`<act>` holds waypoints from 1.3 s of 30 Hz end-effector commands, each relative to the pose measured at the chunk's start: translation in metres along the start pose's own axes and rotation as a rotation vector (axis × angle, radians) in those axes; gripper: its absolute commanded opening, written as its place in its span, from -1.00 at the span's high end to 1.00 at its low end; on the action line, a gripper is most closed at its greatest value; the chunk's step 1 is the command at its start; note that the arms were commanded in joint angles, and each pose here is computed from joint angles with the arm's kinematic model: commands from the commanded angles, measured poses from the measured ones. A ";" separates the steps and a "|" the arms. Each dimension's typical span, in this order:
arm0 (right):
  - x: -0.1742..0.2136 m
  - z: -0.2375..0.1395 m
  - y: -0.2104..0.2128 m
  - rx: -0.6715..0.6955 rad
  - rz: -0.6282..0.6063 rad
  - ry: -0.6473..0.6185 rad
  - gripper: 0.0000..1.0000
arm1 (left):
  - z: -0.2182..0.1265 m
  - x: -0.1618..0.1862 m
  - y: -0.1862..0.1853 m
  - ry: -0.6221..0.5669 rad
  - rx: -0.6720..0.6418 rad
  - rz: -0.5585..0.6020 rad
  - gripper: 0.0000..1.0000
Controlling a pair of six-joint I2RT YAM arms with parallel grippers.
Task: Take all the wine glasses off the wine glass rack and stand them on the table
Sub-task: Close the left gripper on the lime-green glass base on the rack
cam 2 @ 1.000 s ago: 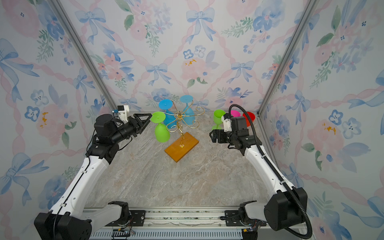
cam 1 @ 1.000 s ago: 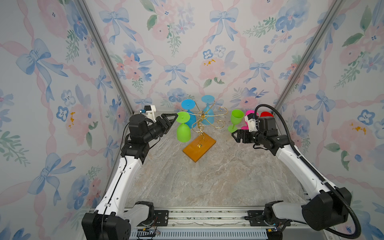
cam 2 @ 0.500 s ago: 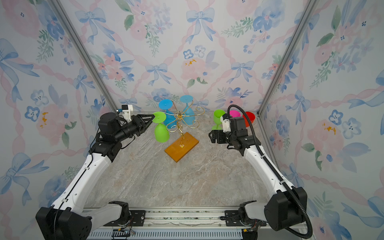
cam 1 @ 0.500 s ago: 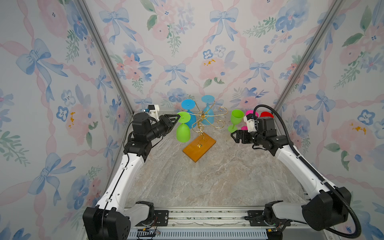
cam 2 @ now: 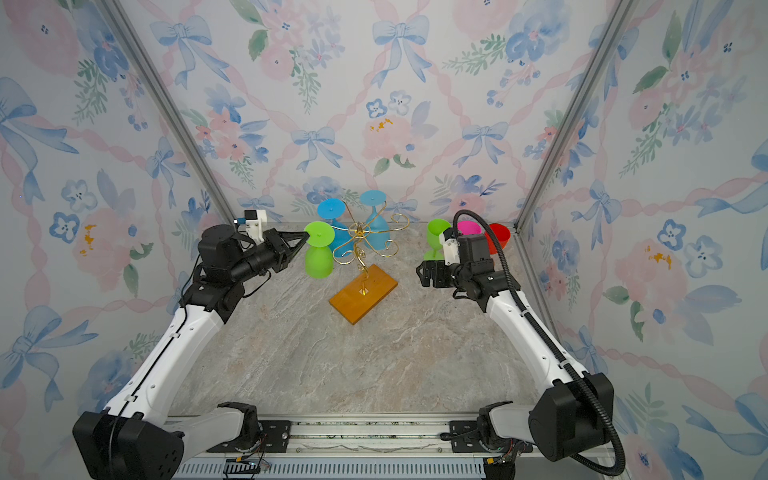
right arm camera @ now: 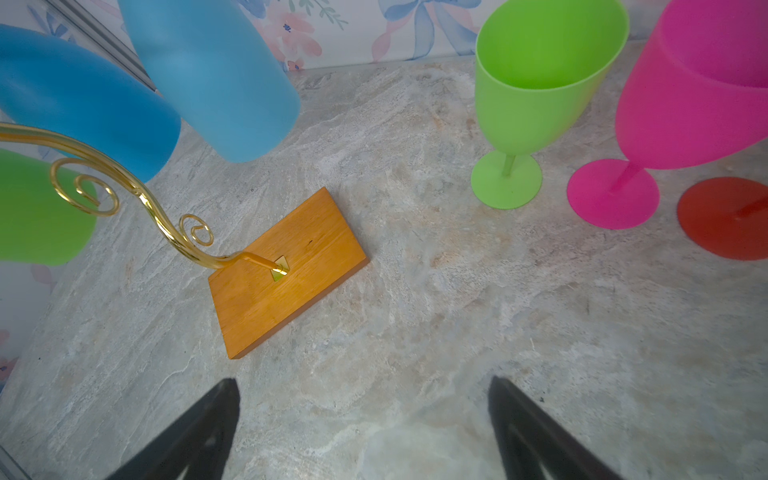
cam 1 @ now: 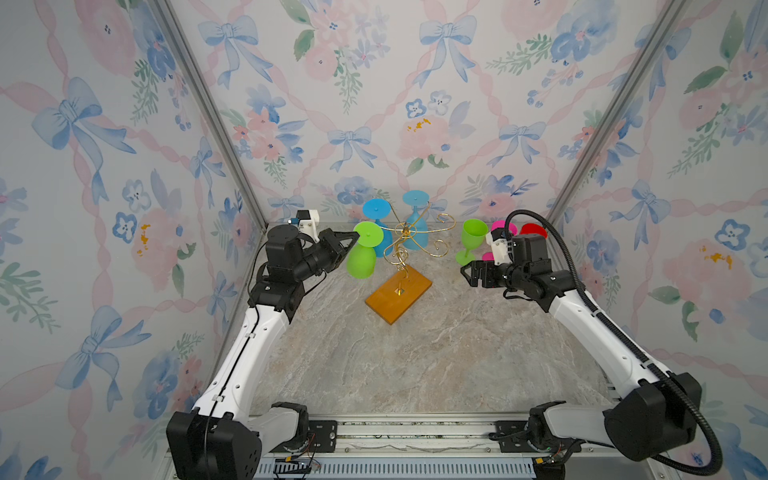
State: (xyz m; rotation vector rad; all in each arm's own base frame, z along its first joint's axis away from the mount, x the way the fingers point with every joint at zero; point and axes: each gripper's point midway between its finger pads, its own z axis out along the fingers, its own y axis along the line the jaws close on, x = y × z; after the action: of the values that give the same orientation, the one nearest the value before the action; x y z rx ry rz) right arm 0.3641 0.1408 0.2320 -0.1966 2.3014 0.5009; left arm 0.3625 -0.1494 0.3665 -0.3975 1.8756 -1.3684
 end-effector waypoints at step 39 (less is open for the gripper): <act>0.004 -0.001 0.000 0.048 -0.021 -0.019 -0.93 | -0.010 -0.020 -0.017 -0.059 0.042 -0.131 1.00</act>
State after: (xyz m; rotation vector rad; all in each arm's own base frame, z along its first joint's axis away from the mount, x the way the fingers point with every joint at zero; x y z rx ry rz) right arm 0.3644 0.1386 0.2266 -0.1867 2.3059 0.4417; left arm 0.3629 -0.1396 0.3749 -0.5637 1.8419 -1.4641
